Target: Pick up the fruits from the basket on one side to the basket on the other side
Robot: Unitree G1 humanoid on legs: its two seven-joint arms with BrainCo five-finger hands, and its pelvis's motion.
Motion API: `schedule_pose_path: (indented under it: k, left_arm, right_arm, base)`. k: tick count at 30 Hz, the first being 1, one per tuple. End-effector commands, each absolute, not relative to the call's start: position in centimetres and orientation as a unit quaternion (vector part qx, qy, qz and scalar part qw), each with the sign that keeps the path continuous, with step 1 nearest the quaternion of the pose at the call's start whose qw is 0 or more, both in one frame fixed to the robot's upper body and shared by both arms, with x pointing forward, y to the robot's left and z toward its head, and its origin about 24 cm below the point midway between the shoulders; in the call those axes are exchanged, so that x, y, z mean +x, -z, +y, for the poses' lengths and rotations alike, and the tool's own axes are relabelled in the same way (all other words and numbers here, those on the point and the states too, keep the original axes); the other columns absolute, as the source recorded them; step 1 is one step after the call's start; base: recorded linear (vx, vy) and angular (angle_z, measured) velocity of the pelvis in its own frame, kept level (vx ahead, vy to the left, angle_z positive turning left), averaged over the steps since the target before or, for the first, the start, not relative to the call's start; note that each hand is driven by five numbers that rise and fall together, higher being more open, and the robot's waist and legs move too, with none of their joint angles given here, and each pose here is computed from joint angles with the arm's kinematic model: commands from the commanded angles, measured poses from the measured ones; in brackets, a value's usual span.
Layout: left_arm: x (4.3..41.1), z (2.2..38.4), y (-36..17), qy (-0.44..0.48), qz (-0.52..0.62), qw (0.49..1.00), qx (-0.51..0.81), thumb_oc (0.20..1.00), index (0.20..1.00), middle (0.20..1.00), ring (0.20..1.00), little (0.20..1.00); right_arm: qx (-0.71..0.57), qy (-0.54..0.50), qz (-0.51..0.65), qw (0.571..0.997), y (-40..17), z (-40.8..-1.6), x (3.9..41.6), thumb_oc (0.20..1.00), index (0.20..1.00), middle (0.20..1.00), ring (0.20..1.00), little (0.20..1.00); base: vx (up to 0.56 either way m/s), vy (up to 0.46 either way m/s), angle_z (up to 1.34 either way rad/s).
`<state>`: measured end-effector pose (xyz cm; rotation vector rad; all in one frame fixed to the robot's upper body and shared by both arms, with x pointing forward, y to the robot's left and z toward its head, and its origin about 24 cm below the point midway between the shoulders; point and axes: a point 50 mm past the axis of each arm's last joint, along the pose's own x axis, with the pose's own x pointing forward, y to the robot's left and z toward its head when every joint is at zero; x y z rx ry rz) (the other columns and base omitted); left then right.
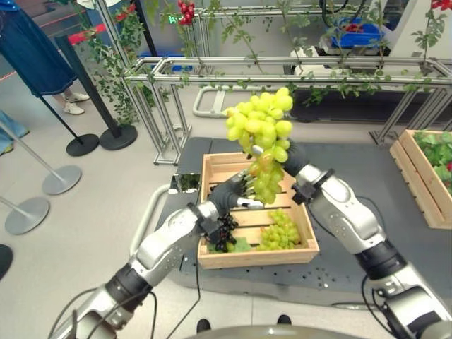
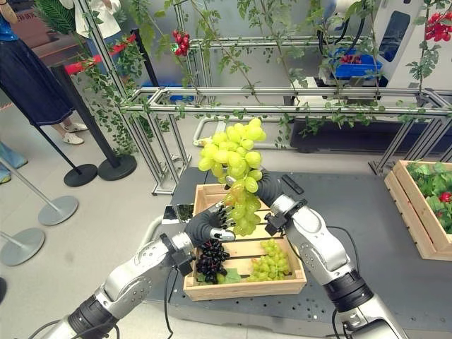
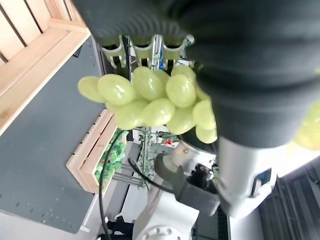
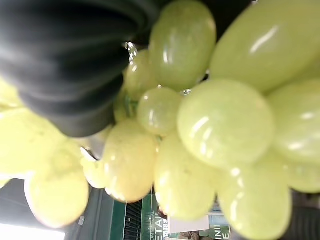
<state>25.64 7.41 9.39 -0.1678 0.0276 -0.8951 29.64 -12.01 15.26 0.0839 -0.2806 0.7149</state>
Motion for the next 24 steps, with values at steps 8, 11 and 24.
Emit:
schedule_pose_path:
  k: [8,11,24]
  left_arm:
    - [25.6,3.7,-13.5,0.535,-0.049,0.837,-0.107,1.000,1.000,1.000,1.000,1.000]
    - [25.3,3.8,-13.7,0.549,-0.043,0.828,-0.101,1.000,1.000,1.000,1.000,1.000]
    - [25.2,4.4,-14.2,0.558,-0.046,0.824,-0.091,1.000,1.000,1.000,1.000,1.000]
  right_arm:
    - [0.094,-0.411,-0.255,0.870,-20.5,-9.6,28.9,0.200,0.200,0.200,0.200,0.200]
    - [0.073,-0.410,-0.255,0.873,-20.6,-10.0,29.0,0.200,0.200,0.200,0.200,0.200]
    - [0.051,-0.388,-0.258,0.883,-20.7,-11.3,29.3,0.200,0.200,0.200,0.200,0.200]
  base:
    - [0.00,0.000,0.00]
    - [0.00,0.000,0.00]
    - [0.00,0.000,0.00]
